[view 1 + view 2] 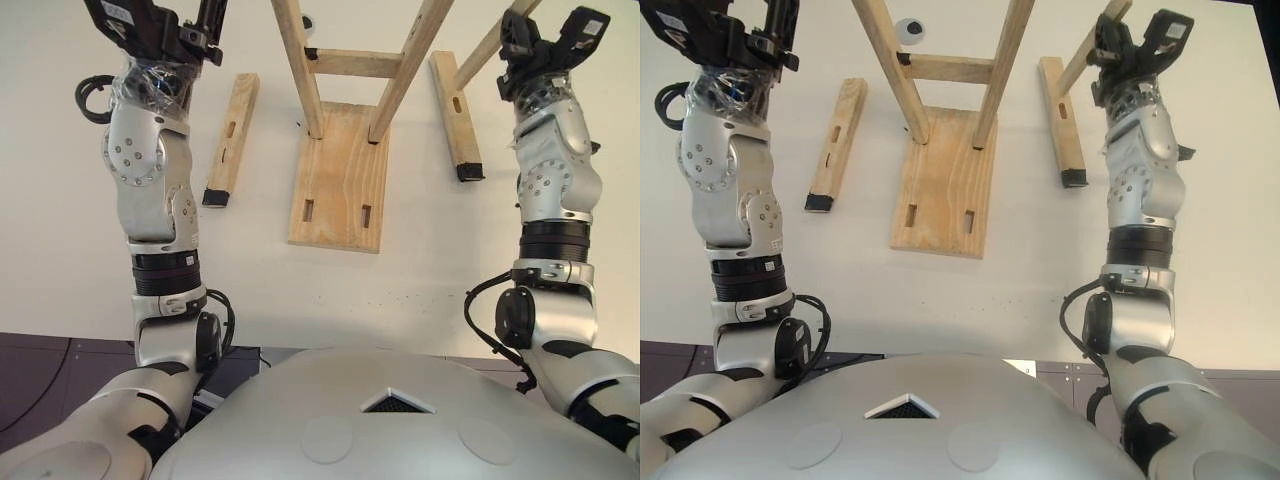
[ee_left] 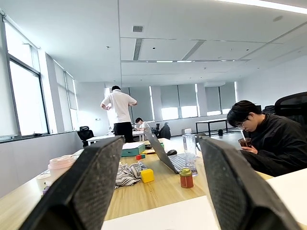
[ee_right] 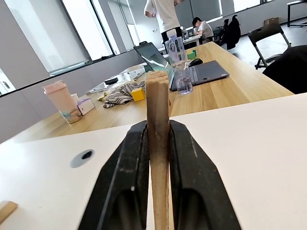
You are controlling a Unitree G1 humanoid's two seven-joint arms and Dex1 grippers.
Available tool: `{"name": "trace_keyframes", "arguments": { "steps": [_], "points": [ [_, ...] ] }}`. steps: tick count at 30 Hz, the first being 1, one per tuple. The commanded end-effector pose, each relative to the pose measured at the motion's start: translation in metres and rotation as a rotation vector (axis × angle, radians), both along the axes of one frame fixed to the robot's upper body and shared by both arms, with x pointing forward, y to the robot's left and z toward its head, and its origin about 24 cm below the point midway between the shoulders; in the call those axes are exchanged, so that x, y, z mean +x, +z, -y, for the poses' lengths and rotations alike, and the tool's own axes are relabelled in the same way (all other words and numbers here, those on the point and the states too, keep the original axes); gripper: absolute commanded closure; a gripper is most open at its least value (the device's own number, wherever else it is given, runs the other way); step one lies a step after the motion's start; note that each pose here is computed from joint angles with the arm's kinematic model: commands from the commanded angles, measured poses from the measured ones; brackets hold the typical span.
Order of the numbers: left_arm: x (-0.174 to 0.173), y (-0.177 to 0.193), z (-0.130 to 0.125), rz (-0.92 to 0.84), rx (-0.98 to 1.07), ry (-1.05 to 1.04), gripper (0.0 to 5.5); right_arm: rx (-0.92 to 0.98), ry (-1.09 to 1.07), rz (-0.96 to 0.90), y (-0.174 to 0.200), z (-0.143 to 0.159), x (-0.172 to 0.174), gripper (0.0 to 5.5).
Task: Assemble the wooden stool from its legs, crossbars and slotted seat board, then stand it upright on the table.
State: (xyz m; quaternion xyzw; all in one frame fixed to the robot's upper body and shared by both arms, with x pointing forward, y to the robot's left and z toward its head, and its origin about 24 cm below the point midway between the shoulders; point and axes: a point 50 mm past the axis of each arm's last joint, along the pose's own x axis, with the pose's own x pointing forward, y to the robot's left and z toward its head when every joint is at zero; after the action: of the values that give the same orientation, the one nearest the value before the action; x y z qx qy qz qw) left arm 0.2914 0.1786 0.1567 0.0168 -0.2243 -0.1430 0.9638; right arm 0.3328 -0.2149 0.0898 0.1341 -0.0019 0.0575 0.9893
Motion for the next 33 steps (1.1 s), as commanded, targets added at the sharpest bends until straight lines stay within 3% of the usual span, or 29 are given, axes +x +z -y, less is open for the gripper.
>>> {"name": "trace_keyframes", "arguments": {
  "steps": [1,11,22,33],
  "points": [
    [0.002,-0.002,0.0,-0.007,0.003,0.003,2.64,-0.045,-0.009,-0.018,-0.013,-0.004,0.001,5.12],
    [0.003,-0.004,-0.001,-0.026,-0.004,0.011,2.64,-0.021,0.018,-0.064,-0.032,-0.008,-0.006,5.12],
    [0.003,-0.007,-0.001,-0.03,-0.005,0.009,2.64,-0.049,0.051,0.034,-0.019,-0.017,-0.012,5.12],
    [0.003,-0.012,-0.002,-0.045,-0.008,0.019,2.64,-0.173,0.047,-0.111,-0.066,-0.007,-0.031,5.12]
  ]
}}
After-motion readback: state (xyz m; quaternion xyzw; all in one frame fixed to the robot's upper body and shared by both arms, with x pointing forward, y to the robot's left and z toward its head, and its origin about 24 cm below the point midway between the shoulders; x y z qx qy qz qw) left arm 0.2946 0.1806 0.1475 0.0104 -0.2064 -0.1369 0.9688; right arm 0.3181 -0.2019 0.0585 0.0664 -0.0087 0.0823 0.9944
